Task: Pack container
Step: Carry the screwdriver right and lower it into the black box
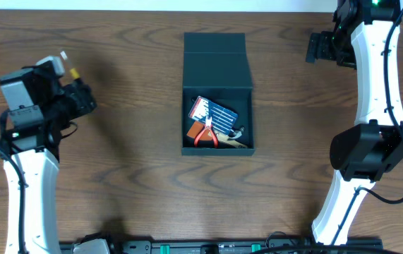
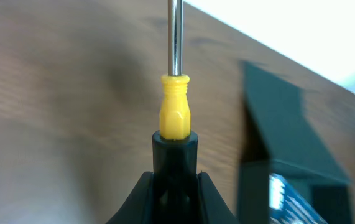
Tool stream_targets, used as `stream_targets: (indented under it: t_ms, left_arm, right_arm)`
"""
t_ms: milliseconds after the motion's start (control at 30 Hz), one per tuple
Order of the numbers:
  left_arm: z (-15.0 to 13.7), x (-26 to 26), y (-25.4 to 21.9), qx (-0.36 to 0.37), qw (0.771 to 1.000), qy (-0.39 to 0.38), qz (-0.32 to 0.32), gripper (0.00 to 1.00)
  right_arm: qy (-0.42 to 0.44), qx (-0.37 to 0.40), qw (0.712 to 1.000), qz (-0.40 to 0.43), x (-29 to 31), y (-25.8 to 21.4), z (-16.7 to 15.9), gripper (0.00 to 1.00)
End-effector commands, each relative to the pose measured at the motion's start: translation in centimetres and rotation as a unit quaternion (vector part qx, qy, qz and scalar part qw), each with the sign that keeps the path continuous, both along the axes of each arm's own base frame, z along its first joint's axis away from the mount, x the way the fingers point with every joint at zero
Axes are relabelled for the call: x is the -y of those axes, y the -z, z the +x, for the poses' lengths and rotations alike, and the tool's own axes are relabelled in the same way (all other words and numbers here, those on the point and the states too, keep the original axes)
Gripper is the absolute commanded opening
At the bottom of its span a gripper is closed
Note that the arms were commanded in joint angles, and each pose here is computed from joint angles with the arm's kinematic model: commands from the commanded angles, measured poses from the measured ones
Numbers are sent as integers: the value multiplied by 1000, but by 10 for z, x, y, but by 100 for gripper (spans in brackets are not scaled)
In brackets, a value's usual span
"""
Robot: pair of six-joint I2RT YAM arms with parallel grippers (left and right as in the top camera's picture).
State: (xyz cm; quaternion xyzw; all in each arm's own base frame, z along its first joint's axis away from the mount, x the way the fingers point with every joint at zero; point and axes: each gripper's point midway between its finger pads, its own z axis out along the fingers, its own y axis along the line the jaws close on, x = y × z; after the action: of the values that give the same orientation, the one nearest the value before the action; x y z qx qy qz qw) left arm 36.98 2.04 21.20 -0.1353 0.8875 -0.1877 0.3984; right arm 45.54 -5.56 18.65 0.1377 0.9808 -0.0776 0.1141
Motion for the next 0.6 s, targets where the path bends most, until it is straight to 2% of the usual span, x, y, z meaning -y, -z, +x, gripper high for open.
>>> stream_targets:
  t_ms: [0,233,567]
  left_arm:
    - [2,42,-23,43,995,85,-15,6]
    - [2,114,-41,97,976,197,-3,6]
    - [-21,202,-49,165,919,354,54,6]
  right_arm:
    - [6,25,1000,-1,-1,-17,1,99]
    - [6,25,1000,-1,-2,-17,1,99]
    - [6,25,1000,-1,-2,-17,1,99]
